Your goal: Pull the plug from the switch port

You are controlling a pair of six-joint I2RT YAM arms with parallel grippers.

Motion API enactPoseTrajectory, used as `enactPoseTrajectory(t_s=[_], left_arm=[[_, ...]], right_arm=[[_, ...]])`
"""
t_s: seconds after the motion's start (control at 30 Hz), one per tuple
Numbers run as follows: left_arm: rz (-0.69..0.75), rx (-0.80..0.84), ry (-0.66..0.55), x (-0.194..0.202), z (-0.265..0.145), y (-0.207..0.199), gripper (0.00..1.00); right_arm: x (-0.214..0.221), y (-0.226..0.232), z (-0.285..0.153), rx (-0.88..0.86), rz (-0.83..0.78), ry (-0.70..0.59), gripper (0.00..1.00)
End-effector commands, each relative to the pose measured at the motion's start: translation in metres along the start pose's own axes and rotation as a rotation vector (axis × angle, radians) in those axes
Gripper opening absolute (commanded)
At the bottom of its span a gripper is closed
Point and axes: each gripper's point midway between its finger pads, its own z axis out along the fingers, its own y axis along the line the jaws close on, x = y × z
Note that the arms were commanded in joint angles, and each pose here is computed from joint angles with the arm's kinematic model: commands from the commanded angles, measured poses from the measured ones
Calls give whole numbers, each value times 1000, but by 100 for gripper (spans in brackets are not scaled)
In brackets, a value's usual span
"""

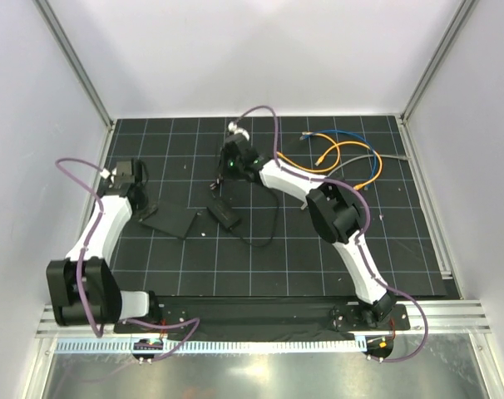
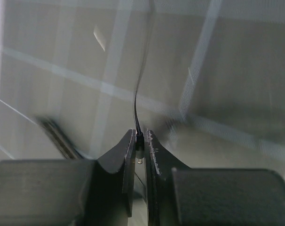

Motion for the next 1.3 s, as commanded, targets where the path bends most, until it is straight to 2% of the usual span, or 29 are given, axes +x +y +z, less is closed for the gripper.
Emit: enactPoseTrajectory(t_s=[0.0, 0.03, 0.1, 0.13, 0.23, 0.27, 0.37, 0.43, 0.53, 0.57, 0.67, 0.77, 0.87, 0.9, 0.97, 1.03, 1.1, 1.23, 1.27], left_arm=[[-44, 41, 19, 16, -14, 1, 7], [-51, 51, 20, 19, -16, 2, 7], [-82, 69, 21, 28, -17, 5, 9], [-95, 75, 22, 31, -17, 5, 9], [-143, 85, 49, 45, -12, 6, 12], [-157, 80, 56, 48, -10, 7, 12], [-202, 56, 66, 55, -5, 13, 11], [-228, 49, 66, 59, -1, 16, 9], [-262, 33, 59, 65, 2, 22, 9], [-270, 27, 49, 65, 3, 24, 9], [-295, 4, 10, 63, 2, 31, 9], [-300, -18, -16, 58, 1, 36, 9], [-309, -61, -6, 59, 3, 41, 8], [-310, -70, 1, 61, 5, 42, 7], [-316, -94, 8, 62, 10, 45, 6], [-323, -105, 7, 63, 14, 46, 5], [-343, -119, 0, 62, 19, 47, 3], [-357, -147, -22, 59, 25, 50, 0], [-355, -155, -20, 59, 27, 51, 0]], right_arm=[[6, -16, -44, 87, -88, 43, 7], [28, -37, -47, 122, -82, 103, 7], [40, -46, -62, 145, -88, 146, 8], [62, -62, -67, 176, -89, 193, 9], [77, -76, -85, 208, -97, 214, 13], [79, -80, -88, 218, -115, 219, 15], [81, -89, -101, 270, -157, 241, 29], [82, -93, -107, 288, -190, 250, 32], [79, -87, -119, 313, -257, 231, 44], [66, -88, -126, 366, -290, 177, 51], [55, -58, -130, 342, -414, 109, 57], [40, -14, -119, 228, -477, 37, 61], [28, 29, -96, 71, -501, 13, 63], [37, 31, -80, 45, -519, 41, 63], [20, 64, -69, -61, -563, 8, 62], [25, 86, -50, -159, -593, 47, 61], [30, 90, -39, -184, -627, 74, 56], [49, 90, -15, -255, -633, 77, 37], [53, 88, -10, -264, -633, 78, 28]])
